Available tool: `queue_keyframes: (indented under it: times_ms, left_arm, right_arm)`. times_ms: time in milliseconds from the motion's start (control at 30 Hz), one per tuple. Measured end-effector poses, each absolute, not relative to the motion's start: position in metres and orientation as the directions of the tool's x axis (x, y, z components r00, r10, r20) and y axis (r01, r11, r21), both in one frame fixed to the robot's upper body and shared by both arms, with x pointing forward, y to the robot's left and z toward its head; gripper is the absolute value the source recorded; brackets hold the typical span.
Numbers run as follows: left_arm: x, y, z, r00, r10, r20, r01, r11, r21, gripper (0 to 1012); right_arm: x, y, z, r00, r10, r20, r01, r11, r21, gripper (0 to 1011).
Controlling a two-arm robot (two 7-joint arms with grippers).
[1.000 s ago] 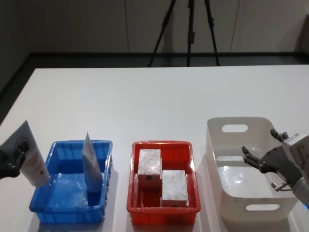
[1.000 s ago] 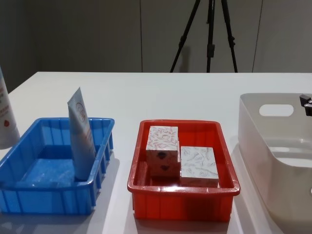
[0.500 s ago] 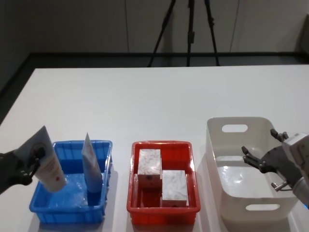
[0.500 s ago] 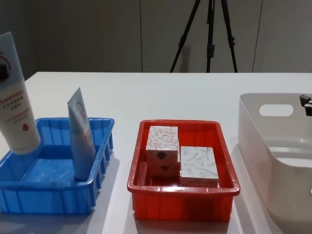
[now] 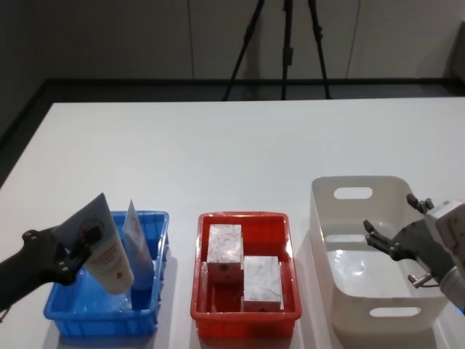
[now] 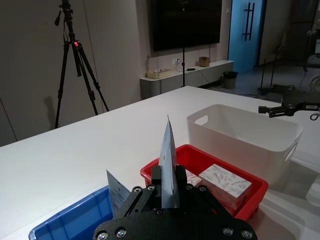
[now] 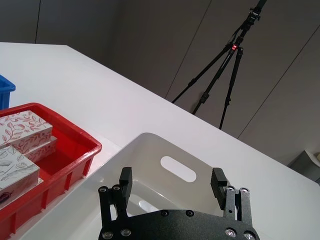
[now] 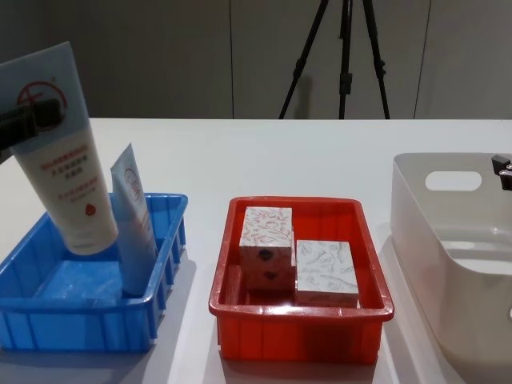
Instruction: Bimanual collaborative sorting of washing and personal care products
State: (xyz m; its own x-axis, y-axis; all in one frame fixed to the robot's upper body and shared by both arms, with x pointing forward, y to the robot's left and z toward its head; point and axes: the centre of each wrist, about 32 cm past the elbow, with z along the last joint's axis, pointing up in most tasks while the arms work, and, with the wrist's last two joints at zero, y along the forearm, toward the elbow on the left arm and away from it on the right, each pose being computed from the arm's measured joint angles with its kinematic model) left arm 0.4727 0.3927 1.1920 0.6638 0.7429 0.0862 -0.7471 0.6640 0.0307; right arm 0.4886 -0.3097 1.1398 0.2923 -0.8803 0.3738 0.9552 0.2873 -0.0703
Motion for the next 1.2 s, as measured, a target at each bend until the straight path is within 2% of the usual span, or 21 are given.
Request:
queue_keyframes:
  times_ms: [633,1200]
  left_arm:
    - [0.481,0.364,1.193,0.776,0.628,0.065,-0.630,0.777,0.017,164]
    - [0.488,0.343,1.192,0.841,0.540,0.049,-0.540,0.842,0.001,164]
  right_arm:
    - [0.489,-0.310,1.140,0.292,-0.880,0.374,0.955,0.287,-0.070,1001]
    - [0.489,-0.310,1.140,0.292,-0.880,0.374,0.955,0.287,-0.070,1001]
